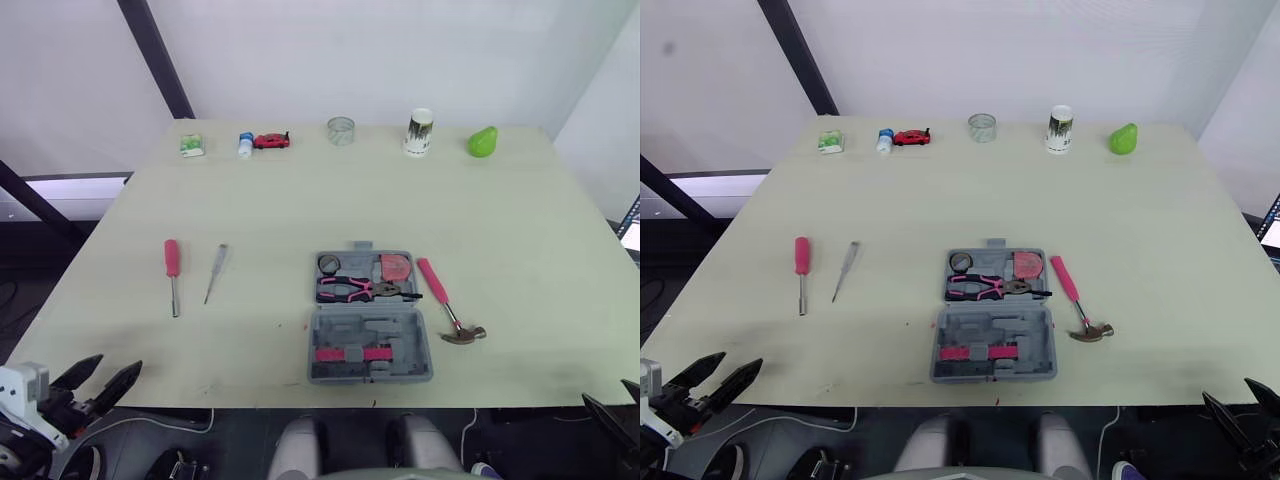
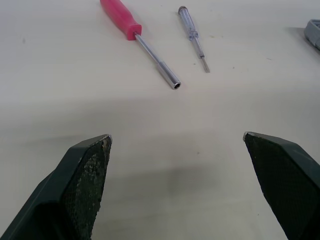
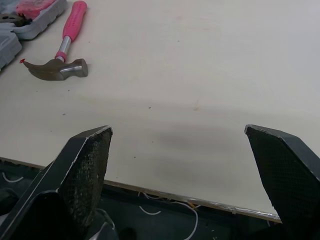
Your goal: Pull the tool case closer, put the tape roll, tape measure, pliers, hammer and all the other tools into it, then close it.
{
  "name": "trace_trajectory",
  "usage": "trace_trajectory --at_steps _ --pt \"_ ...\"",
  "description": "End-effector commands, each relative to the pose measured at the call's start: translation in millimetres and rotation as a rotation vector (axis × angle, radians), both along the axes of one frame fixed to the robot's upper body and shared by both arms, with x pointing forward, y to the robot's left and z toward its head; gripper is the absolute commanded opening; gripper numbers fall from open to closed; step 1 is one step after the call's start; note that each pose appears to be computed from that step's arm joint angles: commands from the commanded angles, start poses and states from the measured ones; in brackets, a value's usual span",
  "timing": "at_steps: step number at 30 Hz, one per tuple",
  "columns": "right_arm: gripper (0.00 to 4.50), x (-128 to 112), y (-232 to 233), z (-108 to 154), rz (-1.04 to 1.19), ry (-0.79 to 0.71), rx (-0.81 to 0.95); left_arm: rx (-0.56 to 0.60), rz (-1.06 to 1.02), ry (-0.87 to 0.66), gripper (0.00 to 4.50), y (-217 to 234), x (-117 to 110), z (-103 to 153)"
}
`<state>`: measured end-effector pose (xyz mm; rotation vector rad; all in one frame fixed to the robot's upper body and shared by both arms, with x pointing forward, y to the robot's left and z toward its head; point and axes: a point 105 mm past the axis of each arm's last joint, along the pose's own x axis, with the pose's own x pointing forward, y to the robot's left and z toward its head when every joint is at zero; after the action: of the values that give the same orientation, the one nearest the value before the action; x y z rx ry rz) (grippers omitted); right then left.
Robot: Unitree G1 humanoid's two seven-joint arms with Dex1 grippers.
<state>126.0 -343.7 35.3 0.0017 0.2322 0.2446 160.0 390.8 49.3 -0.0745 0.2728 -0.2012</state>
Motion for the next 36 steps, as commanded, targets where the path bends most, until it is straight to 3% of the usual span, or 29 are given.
trace_trajectory --at_steps 1,8,18,26,36 --pt "4.47 6 -1 18 0.014 -0.051 -0.039 0.024 -0.002 -0.04 4.5 -1 3 13" --pt "4.47 15 14 24 0.059 -0.074 -0.037 0.019 -0.026 -0.068 4.5 -13 9 21" --pt "4.47 36 41 58 0.238 -0.149 -0.026 0.075 -0.061 -0.133 4.5 -46 27 35" --pt "4.47 63 106 92 0.535 -0.22 -0.027 0.068 0.061 -0.187 4.5 -61 67 46" --pt "4.47 82 153 109 0.746 -0.268 -0.049 0.081 0.153 -0.166 4.5 -82 119 39"
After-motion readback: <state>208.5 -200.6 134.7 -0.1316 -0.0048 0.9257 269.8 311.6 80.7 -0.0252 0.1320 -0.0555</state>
